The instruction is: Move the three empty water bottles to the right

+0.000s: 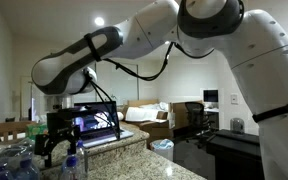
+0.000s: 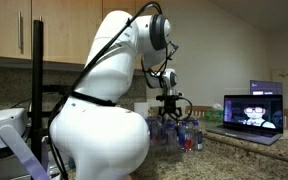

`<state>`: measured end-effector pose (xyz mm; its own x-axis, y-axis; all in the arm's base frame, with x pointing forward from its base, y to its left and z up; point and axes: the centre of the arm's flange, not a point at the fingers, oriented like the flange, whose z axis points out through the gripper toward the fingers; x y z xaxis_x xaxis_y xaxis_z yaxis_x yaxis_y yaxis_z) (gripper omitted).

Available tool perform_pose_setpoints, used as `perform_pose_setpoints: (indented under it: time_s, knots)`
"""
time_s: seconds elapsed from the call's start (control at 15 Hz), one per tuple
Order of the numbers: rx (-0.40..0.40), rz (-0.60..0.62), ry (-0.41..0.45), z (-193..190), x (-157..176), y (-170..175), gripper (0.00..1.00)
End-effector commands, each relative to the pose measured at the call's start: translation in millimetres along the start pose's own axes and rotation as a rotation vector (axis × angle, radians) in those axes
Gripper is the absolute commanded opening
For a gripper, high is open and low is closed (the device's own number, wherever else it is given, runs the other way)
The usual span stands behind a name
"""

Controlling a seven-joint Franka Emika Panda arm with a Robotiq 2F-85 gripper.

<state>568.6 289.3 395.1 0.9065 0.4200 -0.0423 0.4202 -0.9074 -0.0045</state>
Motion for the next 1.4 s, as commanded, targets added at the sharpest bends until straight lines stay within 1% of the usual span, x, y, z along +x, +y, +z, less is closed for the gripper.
perform_pose_setpoints:
  time_s: [0.0, 0.2, 0.33, 0.4, 0.47, 0.53, 0.6, 0.8, 1.07, 1.13, 1.2, 1.33]
  knots:
    - [0.031, 0.018, -0.018, 14, -22, 11, 1.0]
    - [0.055, 0.025, -0.03, 33, -27, 15, 1.0]
    - [0.046, 0.043, -0.028, 41, -36, 17, 1.0]
    - [0.041, 0.055, -0.024, 43, -34, 18, 0.75]
    - [0.035, 0.063, -0.019, 43, -36, 18, 0.73]
    - [0.023, 0.075, -0.009, 38, -40, 18, 0.67]
    - [0.013, 0.08, 0.001, 33, -42, 17, 0.59]
    - [-0.015, 0.075, 0.014, 20, -42, 9, 0.41]
    - [-0.039, 0.075, 0.025, 9, -39, 0, 0.13]
    - [-0.042, 0.077, 0.024, 8, -38, -1, 0.11]
    - [-0.042, 0.078, 0.02, 8, -37, 0, 0.14]
    - [-0.043, 0.089, 0.011, -2, -37, 6, 0.14]
